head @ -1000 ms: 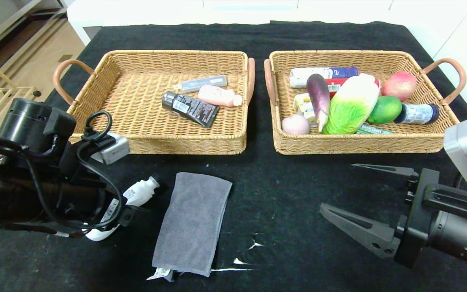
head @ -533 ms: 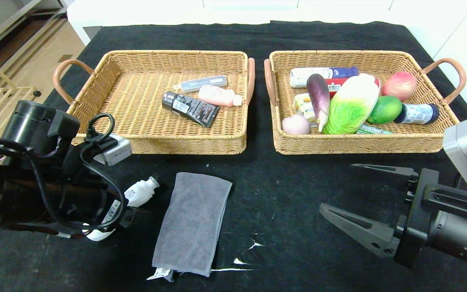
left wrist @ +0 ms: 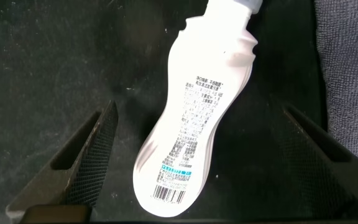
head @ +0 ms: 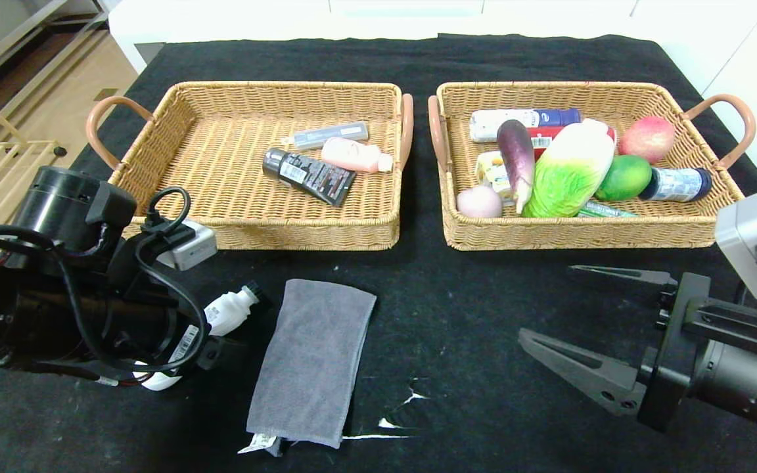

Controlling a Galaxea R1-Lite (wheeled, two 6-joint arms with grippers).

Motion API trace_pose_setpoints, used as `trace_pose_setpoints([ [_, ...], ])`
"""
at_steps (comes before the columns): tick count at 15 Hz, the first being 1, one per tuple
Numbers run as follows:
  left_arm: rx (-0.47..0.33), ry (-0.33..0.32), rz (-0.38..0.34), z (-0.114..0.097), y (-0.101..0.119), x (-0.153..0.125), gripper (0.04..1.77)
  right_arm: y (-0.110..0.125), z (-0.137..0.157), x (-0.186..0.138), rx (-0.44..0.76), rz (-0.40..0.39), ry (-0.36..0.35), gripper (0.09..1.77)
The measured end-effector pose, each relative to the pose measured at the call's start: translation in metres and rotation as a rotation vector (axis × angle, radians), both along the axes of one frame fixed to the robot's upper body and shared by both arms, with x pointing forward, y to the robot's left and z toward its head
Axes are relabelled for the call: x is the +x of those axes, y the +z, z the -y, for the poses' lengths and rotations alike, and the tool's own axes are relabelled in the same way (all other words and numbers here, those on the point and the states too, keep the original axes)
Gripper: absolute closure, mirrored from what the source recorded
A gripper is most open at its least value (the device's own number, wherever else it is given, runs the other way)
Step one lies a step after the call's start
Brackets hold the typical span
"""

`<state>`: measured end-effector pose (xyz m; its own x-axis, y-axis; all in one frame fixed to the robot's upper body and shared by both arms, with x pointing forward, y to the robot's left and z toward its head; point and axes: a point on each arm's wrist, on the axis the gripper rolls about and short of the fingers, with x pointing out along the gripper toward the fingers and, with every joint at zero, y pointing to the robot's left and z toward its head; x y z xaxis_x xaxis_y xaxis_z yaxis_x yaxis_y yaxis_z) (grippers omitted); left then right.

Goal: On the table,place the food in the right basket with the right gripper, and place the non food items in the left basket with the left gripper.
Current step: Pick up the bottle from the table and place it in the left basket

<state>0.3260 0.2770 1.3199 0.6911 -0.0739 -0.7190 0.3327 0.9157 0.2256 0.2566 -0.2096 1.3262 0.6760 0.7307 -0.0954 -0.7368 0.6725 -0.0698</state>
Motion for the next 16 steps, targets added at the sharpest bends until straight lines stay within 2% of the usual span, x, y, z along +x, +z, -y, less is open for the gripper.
trace_pose_setpoints([
  [4, 0.001, 0.002, -0.005, -0.0006, -0.0013, -0.0003, 0.09, -0.0002, -0.0001, 0.0001, 0.008, -0.010, -0.001, 0.15],
  [5, 0.001, 0.003, -0.006, -0.0010, -0.0014, -0.0001, 0.17, -0.0003, -0.0001, 0.0002, 0.000, -0.002, 0.000, 0.15],
  [8, 0.003, 0.003, -0.012, -0.0013, -0.0030, -0.0005, 0.66, -0.0005, -0.0003, 0.0004, -0.002, -0.001, 0.001, 0.15],
  [12, 0.003, 0.002, -0.017, -0.0012, -0.0044, 0.0004, 1.14, -0.0029, -0.0014, 0.0024, -0.012, -0.007, -0.001, 0.15],
  [13, 0.004, 0.002, -0.018, -0.0011, -0.0048, 0.0008, 1.23, -0.0031, -0.0016, 0.0026, -0.013, -0.007, 0.000, 0.15],
  [16, 0.004, 0.001, -0.020, -0.0007, -0.0052, 0.0014, 1.23, -0.0042, -0.0020, 0.0031, -0.015, -0.013, -0.001, 0.15],
])
